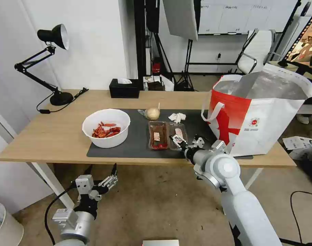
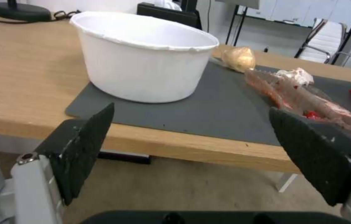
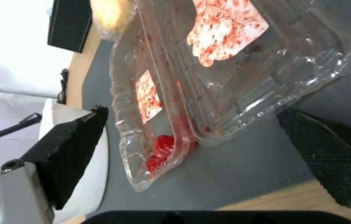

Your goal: Pick up the trash from the table and place it into the takeout bag.

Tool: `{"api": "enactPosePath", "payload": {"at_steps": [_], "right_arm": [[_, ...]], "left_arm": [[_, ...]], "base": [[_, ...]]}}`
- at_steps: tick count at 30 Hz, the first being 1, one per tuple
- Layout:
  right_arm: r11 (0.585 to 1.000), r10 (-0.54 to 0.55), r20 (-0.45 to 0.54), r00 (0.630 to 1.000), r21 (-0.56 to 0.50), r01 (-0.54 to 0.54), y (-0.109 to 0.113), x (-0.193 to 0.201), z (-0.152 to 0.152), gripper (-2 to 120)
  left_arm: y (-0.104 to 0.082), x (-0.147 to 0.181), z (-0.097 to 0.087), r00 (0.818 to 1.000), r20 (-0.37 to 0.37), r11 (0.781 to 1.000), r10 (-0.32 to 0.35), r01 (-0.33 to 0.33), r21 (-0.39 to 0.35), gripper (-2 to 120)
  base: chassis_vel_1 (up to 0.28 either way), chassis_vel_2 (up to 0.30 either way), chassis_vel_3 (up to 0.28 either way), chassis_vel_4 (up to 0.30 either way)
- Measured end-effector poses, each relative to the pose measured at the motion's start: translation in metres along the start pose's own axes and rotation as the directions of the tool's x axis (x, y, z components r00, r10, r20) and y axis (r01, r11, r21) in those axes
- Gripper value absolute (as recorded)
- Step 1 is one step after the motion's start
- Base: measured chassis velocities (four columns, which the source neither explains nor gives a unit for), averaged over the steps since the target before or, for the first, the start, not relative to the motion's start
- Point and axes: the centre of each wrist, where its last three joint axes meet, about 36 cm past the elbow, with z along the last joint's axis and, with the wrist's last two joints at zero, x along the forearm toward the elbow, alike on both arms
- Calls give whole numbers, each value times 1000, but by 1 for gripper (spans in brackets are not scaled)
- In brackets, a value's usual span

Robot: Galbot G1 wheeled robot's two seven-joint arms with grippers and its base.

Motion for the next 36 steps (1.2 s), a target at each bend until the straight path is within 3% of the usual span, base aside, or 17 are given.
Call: {"api": "enactPosePath", "payload": {"at_steps": [10,15,27,36], "right_arm": [[990,-144,124,982,25,142,-5,-6,7,100],[984,-179,139,974,41,175,-7,-10,7,100],[971,-226,113,968,111,213,-2,-19,10,100],[956,-255,23,967,158,248,4,-28,11,100]], "left_arm": [[-1,-1,3,1000,-6,1000,1,-1,4,100],[-1,-1,4,1000,-6,1000,1,-1,4,100],[0,0,4,1000,-6,1000,1,-1,2,100],[0,1,3,1000,-5,1000,-1,1,4,100]], "base": [[0,0,0,0],[0,0,0,0],[0,0,0,0],[0,0,0,0]]}}
